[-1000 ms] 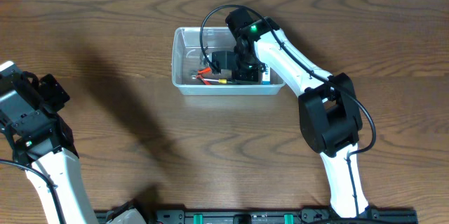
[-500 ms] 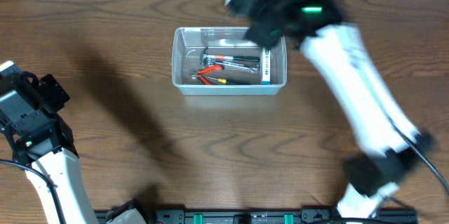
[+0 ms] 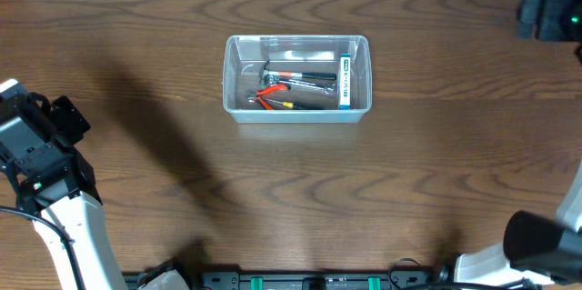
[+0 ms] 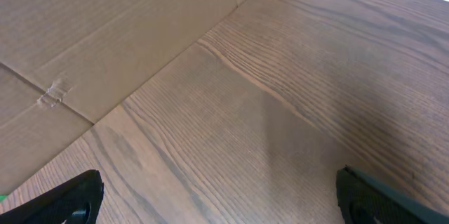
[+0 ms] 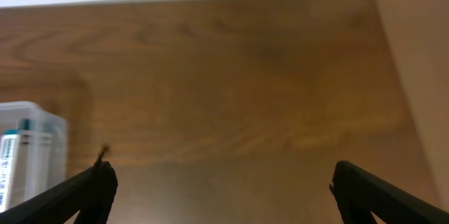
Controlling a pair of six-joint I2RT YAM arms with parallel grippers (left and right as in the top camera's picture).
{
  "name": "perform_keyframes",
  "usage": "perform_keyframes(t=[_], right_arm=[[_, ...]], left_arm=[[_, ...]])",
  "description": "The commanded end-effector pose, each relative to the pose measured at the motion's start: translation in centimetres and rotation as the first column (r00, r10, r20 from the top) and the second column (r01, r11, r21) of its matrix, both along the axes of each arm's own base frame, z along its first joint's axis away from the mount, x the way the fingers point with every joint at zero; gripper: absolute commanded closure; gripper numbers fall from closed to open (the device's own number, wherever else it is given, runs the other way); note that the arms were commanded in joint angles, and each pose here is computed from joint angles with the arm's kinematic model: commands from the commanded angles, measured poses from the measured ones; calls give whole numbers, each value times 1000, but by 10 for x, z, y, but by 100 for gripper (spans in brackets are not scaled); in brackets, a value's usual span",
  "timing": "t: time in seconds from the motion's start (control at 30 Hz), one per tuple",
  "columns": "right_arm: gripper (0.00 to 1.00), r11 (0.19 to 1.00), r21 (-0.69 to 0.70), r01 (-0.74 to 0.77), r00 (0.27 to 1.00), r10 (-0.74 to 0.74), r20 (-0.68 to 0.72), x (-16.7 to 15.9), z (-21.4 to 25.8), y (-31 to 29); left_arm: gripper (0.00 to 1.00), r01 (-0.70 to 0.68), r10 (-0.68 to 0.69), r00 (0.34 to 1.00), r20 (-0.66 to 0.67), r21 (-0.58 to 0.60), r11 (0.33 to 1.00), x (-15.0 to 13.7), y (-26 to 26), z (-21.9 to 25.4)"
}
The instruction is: Pack container
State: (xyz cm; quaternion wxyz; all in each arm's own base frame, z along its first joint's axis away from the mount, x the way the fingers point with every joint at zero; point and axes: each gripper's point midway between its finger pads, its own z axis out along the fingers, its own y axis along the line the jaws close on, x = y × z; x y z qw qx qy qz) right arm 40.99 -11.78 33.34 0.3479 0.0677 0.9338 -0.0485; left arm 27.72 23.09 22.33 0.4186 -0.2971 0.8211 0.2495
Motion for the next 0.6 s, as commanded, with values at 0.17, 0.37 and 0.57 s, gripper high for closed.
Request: perform_keyframes(t=[0.17, 0.37, 0.57], right_arm=[[1, 988, 149, 50, 999, -50, -2, -1, -8, 1], [1, 958, 288, 11, 1000, -19, 23, 3, -5, 24], [1, 958, 287, 13, 1000, -20, 23, 3, -5, 24]], left_arm=[[2, -5, 5, 1000, 0, 18, 1000, 0, 4, 7], [2, -5, 5, 1000, 0, 18, 1000, 0, 4, 7], [2, -5, 5, 1000, 0, 18, 1000, 0, 4, 7]])
